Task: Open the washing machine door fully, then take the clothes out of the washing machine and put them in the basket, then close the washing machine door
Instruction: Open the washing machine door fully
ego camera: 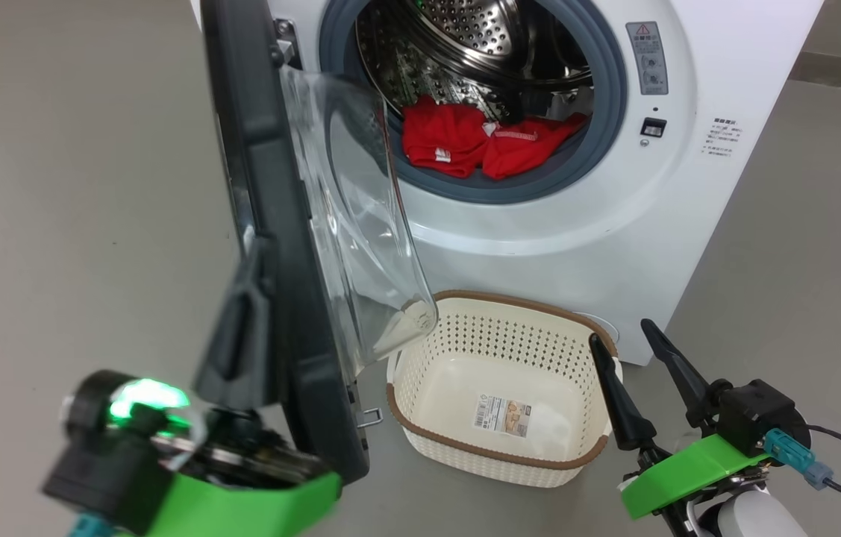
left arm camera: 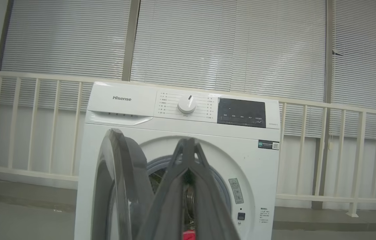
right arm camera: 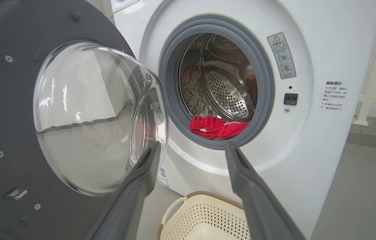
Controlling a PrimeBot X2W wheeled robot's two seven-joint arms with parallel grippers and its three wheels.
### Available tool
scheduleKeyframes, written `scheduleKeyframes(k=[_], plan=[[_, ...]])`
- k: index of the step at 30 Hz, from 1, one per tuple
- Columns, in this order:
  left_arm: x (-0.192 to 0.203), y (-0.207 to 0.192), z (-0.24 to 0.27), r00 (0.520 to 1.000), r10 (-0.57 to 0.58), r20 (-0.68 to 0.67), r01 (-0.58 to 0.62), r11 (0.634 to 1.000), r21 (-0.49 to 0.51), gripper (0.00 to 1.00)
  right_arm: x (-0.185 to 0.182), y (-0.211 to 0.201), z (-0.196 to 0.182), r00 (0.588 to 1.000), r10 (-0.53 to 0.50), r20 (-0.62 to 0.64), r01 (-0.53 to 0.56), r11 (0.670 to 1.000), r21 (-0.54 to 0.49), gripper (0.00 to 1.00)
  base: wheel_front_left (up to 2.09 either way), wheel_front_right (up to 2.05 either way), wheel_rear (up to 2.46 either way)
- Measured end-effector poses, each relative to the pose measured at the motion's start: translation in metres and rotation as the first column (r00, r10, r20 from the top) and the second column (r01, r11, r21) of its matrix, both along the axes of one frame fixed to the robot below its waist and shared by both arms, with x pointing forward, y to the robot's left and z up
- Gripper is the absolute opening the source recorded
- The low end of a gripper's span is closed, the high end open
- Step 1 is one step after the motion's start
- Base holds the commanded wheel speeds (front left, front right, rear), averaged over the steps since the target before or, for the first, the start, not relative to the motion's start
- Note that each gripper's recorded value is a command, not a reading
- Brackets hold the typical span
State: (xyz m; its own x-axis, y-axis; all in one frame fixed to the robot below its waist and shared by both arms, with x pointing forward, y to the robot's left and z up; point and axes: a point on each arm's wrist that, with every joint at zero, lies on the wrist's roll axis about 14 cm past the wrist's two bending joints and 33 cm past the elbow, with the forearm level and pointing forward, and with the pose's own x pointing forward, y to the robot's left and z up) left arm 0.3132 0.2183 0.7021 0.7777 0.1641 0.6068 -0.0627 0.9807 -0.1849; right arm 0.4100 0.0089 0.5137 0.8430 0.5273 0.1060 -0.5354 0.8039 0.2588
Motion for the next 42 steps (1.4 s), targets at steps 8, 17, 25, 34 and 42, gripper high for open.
scheduleKeyframes(k=[8,17,25,34,42], plan=[[0.019,-0.05,-0.028,0.975,-0.182,-0.126,0.183,0.983,-0.003,0.0,0.002,-0.005,-0.003,1.0,-0.016,-0.021,0.017,1.0,0.021,1.0,0.0,0.0,0.0],[0.032,-0.058,-0.094,0.91,-0.242,-0.336,0.218,0.97,-0.109,0.0,0.003,-0.01,0.0,0.999,-0.031,-0.018,0.031,0.999,0.031,1.0,0.0,0.0,0.0],[0.034,-0.051,-0.129,0.862,-0.26,-0.434,0.197,0.963,-0.185,0.0,0.003,-0.008,0.0,1.0,-0.026,-0.018,0.026,0.999,0.029,1.0,0.0,0.0,0.0],[0.033,-0.041,-0.147,0.843,-0.224,-0.49,0.149,0.971,-0.187,0.0,0.001,-0.004,0.0,1.0,-0.014,-0.015,0.015,1.0,0.023,1.0,0.0,0.0,0.0],[0.026,-0.024,-0.152,0.845,-0.162,-0.509,0.081,0.981,-0.177,0.0,0.0,-0.002,-0.001,1.0,-0.007,-0.009,0.007,1.0,0.005,1.0,0.0,0.0,0.0]])
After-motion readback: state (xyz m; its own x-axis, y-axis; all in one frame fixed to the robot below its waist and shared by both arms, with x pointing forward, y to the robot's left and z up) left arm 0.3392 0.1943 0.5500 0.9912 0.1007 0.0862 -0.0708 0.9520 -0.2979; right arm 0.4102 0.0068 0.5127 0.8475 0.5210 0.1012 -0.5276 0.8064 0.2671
